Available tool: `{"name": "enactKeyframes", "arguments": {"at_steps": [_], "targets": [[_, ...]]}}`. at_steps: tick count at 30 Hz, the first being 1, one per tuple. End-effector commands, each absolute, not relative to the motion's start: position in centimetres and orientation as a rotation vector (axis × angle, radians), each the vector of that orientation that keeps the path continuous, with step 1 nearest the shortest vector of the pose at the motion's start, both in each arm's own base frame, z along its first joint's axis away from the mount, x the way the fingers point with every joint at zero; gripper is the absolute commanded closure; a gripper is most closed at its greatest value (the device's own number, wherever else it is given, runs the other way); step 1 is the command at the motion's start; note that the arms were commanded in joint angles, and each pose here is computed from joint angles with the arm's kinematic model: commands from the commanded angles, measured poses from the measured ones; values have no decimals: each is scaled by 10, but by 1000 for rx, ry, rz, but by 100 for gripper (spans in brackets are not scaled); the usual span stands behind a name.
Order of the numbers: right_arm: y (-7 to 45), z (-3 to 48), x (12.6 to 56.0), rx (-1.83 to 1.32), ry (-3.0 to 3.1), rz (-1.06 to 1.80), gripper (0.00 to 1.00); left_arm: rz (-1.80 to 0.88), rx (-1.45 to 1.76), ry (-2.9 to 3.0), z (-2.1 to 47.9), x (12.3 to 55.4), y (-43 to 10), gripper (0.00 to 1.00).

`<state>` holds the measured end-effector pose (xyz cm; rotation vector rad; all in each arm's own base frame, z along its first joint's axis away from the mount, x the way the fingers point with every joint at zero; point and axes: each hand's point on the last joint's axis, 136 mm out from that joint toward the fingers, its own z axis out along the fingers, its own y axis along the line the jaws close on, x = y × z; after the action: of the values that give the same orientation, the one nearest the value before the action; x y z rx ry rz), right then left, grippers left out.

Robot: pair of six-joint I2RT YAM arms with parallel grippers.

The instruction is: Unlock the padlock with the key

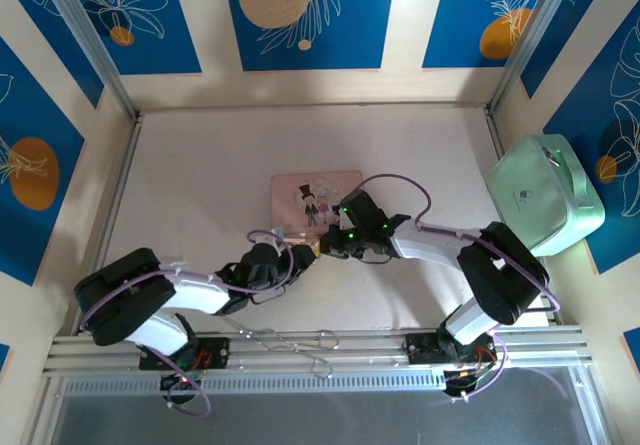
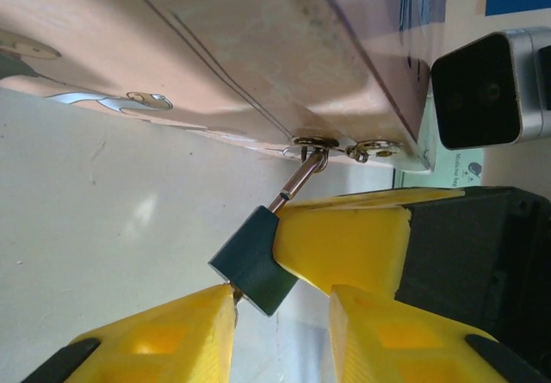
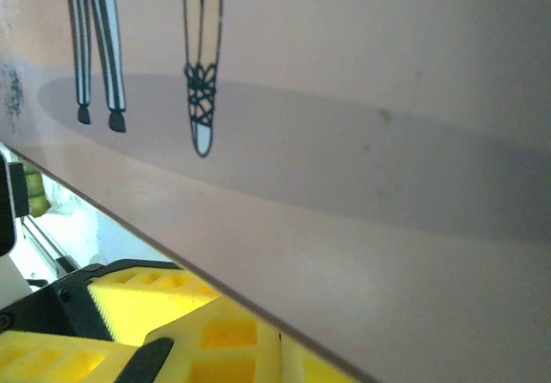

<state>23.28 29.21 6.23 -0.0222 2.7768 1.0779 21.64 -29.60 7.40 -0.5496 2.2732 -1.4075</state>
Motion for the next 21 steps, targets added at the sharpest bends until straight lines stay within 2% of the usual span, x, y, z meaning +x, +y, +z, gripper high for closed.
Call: {"name": "enactKeyframes", "arguments": {"at_steps": [1, 11, 21], "targets": [[288, 57, 218, 38, 2844, 1148, 100, -1447, -579, 2245, 78, 218, -293, 65], [289, 53, 218, 64, 2838, 1179, 100, -1332, -639, 2292, 64, 214, -272, 61], [294, 49, 217, 114, 2825, 1249, 100, -1424, -658, 2258, 61, 219, -285, 74]]}}
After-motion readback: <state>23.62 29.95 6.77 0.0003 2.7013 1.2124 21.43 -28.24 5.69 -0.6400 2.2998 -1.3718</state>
